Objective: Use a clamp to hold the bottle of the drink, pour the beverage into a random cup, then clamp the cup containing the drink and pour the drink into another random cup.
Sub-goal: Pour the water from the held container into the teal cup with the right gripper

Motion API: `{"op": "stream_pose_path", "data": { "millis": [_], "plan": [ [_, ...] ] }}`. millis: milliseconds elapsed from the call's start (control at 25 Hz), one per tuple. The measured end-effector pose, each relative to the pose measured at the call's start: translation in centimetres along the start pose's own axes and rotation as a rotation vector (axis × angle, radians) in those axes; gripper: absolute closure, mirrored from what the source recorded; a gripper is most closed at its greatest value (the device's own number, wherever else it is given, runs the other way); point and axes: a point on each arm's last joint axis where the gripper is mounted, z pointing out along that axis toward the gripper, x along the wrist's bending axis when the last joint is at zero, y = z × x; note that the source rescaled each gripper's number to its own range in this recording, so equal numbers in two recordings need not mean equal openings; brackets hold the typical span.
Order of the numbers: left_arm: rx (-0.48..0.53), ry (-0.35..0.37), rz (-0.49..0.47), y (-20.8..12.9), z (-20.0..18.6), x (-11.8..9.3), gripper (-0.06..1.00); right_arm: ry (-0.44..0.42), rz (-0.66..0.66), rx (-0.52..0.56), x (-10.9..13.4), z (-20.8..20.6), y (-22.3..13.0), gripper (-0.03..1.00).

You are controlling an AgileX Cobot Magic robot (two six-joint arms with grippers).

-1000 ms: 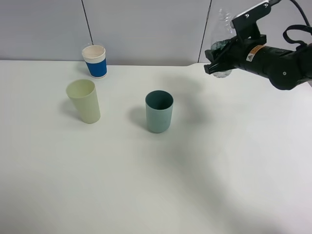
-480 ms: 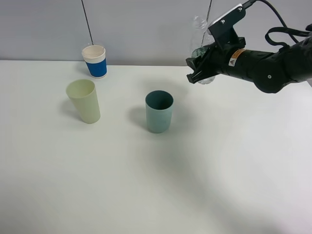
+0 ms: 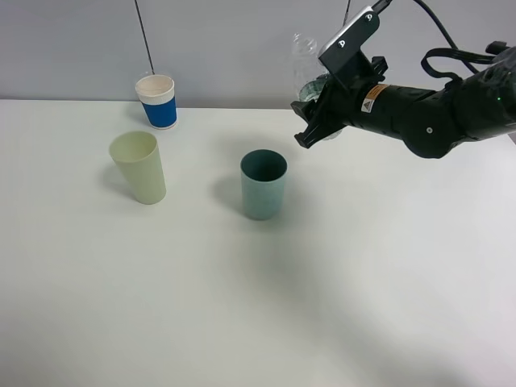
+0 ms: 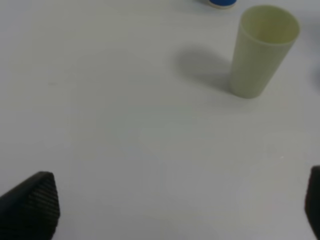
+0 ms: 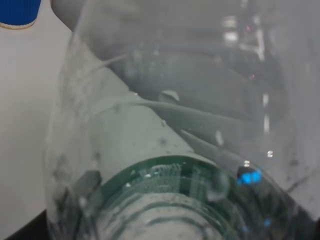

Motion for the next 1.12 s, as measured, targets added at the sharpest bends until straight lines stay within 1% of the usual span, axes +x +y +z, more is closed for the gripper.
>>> {"op": "stream_pose_path", "data": {
  "millis": [120,200,360,560,760,920,1120],
  "plan": [
    [0.0,0.0,0.0,0.0,0.0,0.0,-0.06,0.062,-0.076,-0.019,0.6,0.0,0.1,0.92],
    [0.0,0.0,0.0,0.0,0.0,0.0,-0.06,0.11,-0.134,-0.013,0.9,0.1,0.3,0.92],
    [0.0,0.0,0.0,0.0,0.0,0.0,-0.06,0.177,-0.232,0.029,0.6,0.6,0.9,0.92],
    [0.0,0.0,0.0,0.0,0.0,0.0,-0.06,0.202,-0.344,0.054,-0.2,1.2,2.1,0.92],
    [0.0,0.0,0.0,0.0,0.0,0.0,-0.06,0.226,-0.51,0.073,-0.2,1.4,2.7,0.92],
    [0.0,0.0,0.0,0.0,0.0,0.0,-0.06,0.244,-0.636,0.08,-0.2,1.4,2.6,0.92],
    [0.0,0.0,0.0,0.0,0.0,0.0,-0.06,0.26,-0.754,0.072,-0.2,1.4,2.5,0.92]
  ]
}}
